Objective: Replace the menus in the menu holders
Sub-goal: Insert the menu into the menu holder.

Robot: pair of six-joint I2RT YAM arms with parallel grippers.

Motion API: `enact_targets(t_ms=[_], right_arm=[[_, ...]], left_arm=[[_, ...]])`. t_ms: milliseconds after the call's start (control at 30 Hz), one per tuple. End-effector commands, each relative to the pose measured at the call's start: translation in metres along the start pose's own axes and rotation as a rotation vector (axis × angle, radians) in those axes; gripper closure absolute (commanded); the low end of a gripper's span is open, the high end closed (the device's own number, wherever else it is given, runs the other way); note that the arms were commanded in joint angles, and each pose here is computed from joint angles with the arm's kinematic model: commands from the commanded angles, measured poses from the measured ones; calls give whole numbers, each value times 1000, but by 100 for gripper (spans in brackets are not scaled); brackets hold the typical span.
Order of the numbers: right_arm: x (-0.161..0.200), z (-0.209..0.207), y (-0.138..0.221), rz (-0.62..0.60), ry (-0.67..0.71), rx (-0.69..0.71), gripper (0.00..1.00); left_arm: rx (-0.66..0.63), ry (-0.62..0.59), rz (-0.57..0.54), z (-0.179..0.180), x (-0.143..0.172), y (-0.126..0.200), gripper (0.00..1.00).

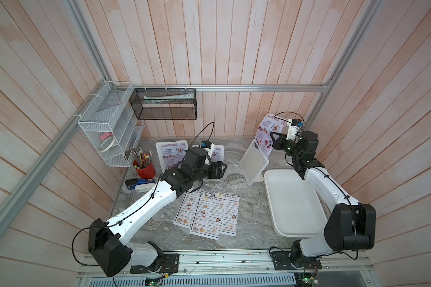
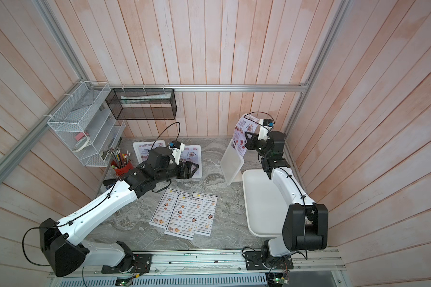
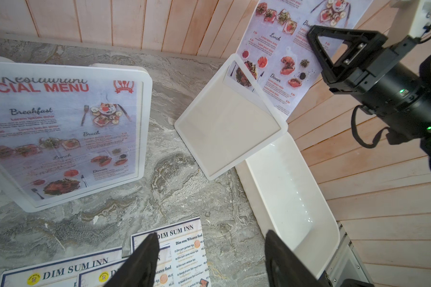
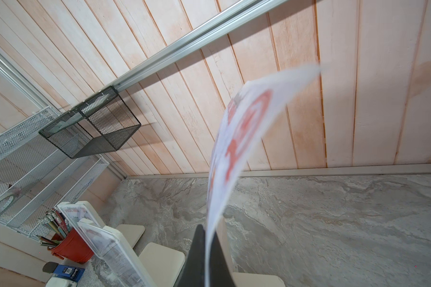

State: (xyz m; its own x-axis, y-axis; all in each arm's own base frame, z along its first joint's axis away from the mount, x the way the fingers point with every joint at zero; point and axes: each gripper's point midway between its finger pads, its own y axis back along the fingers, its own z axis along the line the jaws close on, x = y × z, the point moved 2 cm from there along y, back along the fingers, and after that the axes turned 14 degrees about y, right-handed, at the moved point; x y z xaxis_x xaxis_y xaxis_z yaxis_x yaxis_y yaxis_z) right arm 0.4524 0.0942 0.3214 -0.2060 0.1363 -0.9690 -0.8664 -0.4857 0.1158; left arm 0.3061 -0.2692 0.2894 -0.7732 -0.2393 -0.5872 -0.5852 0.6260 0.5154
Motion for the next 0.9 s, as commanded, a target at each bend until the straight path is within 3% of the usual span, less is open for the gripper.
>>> enact_targets(t_ms=[0,533,867], right_arm=[[-4,2,2,-45,36,13,100],[1,1,22,-114,64,68,99],[4,10,28,-143,55,19,91]], left_arm=[[-5,-14,-12,-4,-4,8,31],[-9,-15,-20,-3,-3,11,30],[52,-19,-30,-16,-9,19,30]])
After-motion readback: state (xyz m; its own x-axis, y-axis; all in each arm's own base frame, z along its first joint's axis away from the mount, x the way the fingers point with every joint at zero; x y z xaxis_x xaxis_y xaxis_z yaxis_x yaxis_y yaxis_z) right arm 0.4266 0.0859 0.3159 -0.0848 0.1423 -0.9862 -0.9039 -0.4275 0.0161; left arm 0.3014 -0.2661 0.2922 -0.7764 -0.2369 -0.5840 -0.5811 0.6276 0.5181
